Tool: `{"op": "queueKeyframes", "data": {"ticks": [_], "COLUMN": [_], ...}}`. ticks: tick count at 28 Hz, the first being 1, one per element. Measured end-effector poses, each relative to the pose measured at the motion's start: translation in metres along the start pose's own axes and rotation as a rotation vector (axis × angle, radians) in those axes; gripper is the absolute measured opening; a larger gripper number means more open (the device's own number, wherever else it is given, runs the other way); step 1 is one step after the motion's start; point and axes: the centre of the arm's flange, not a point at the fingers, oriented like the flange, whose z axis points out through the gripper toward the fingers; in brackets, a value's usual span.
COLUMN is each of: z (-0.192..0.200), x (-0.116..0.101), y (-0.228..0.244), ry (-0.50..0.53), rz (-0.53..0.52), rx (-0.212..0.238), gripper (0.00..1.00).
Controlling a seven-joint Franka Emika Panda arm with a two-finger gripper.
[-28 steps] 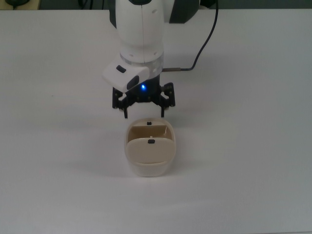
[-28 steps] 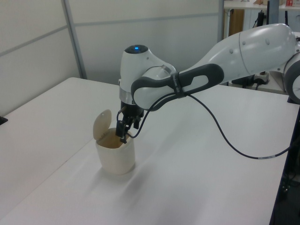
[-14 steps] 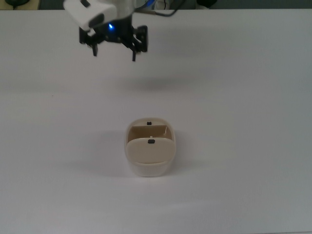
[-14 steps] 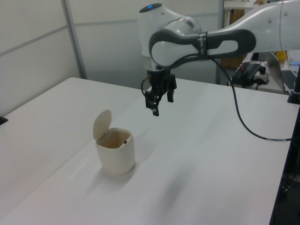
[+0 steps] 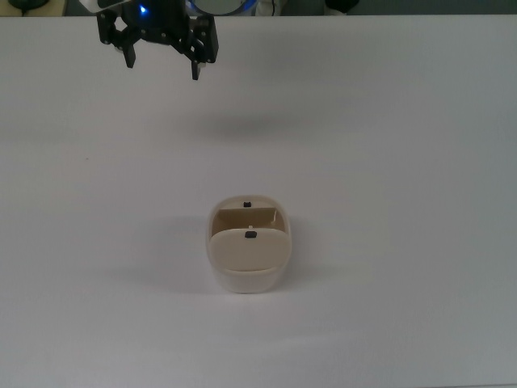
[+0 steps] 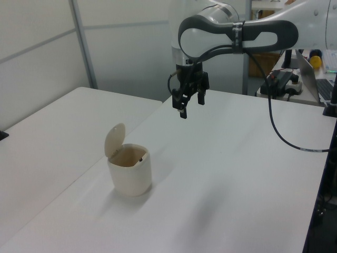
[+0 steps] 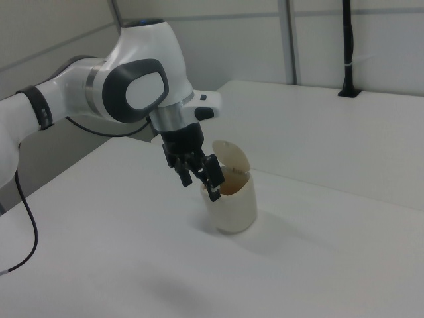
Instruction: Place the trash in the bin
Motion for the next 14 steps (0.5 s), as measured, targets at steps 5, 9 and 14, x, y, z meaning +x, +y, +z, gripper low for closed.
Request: {"op": "queueKeyframes", "data": {"ticks": [5,9,14], "z": [-0.0003,-0.0002,-0.0004], "x": [0.0022,0.0023,0.0020], "y": [0.0047,0.0053,0.0031], "ry": [0.007,0.006,0.009], "rz": [0.019,-0.007,-0.083], "rx": [0.047,0.061,0.061], "gripper": [1.00,1.00,1.00]}}
